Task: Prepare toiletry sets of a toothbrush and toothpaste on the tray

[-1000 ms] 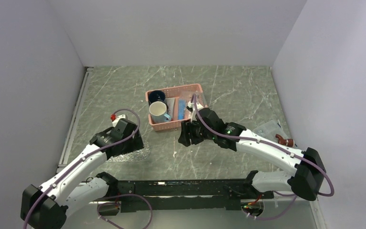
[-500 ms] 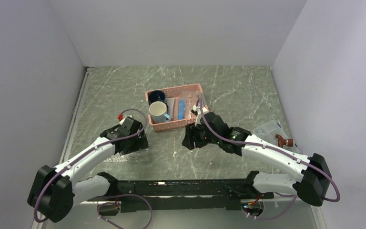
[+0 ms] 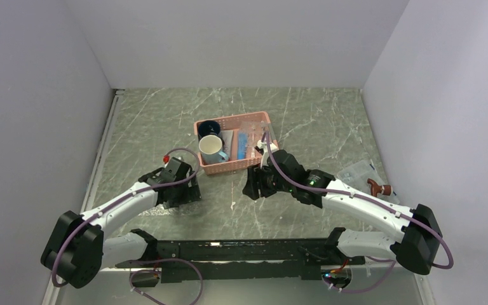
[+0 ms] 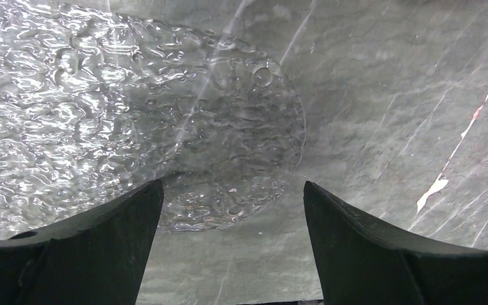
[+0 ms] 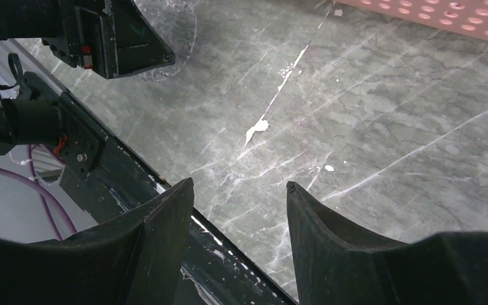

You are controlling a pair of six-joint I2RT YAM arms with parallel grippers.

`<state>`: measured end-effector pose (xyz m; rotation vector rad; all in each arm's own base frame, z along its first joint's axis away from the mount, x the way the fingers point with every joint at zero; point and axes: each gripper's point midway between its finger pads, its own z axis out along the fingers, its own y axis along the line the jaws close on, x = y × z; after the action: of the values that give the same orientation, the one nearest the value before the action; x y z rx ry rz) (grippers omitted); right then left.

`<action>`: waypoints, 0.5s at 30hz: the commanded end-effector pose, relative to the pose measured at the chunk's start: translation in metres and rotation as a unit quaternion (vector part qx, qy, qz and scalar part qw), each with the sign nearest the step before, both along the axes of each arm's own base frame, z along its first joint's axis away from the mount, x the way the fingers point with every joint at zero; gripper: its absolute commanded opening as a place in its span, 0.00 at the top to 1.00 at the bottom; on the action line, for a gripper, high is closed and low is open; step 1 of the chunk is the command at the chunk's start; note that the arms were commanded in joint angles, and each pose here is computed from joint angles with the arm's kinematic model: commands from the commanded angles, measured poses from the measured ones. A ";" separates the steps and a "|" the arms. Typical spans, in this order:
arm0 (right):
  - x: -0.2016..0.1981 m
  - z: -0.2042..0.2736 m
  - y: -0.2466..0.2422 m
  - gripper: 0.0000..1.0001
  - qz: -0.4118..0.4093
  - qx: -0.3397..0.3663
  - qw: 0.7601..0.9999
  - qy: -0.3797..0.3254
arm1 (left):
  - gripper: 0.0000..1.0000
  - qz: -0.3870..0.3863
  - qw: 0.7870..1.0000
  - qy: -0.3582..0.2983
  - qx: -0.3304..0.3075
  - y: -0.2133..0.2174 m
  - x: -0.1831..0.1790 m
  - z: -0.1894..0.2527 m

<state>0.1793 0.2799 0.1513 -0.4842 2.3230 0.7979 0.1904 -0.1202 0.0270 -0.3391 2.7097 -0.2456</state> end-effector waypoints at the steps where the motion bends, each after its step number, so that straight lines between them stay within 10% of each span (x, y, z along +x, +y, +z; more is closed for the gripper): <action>1: 0.002 0.008 0.006 0.42 -0.002 0.021 1.000 -0.010 | 0.14 -0.019 1.000 0.001 -0.022 -0.010 0.001 -0.007; 15: 0.001 0.002 -0.005 0.42 -0.017 0.006 1.000 -0.008 | 0.17 -0.086 0.995 0.022 -0.047 -0.050 -0.012 -0.017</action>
<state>0.1777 0.2776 0.1452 -0.4727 2.3391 0.7914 0.1986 -0.1457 0.0251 -0.1875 2.6973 -0.3034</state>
